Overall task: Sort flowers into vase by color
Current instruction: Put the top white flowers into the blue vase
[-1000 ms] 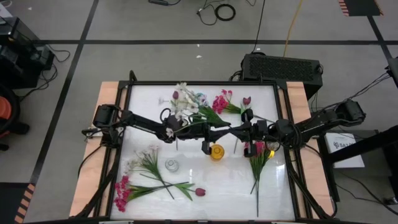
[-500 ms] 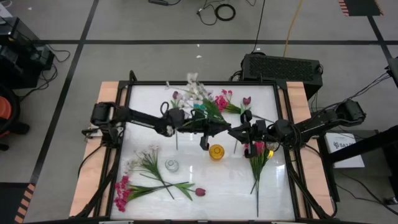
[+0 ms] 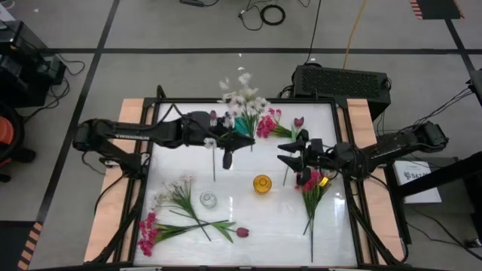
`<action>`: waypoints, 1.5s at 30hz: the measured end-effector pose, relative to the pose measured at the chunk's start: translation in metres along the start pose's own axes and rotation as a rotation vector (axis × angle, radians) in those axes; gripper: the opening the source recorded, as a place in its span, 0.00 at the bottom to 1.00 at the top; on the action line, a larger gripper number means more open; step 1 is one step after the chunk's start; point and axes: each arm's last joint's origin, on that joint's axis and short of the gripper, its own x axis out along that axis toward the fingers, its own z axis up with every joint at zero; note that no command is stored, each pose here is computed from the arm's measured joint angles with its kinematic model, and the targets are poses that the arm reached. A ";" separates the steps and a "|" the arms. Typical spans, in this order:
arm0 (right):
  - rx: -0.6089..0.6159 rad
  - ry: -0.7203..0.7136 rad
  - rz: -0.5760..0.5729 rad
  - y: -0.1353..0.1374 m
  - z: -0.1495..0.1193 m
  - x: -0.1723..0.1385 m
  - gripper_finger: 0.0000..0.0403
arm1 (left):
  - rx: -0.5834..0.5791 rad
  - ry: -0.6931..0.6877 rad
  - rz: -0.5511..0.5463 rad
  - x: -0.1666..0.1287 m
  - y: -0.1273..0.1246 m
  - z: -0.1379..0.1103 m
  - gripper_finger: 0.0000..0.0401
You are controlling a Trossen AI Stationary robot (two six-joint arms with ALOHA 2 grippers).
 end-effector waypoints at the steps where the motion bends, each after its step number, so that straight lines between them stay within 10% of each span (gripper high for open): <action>1: 0.000 -0.001 0.000 0.002 0.002 0.003 0.44 | -0.012 0.023 -0.006 0.000 -0.003 -0.002 0.03; 15: -0.057 0.161 -0.007 0.025 0.009 0.066 0.49 | 0.003 0.143 -0.097 0.011 -0.036 -0.022 0.03; 37: -0.112 0.125 0.029 0.028 0.014 0.069 0.49 | 0.003 0.254 -0.047 0.026 -0.037 -0.044 0.03; 45: -0.099 0.126 0.025 0.027 0.014 0.069 0.30 | 0.004 0.254 -0.049 0.026 -0.037 -0.044 0.03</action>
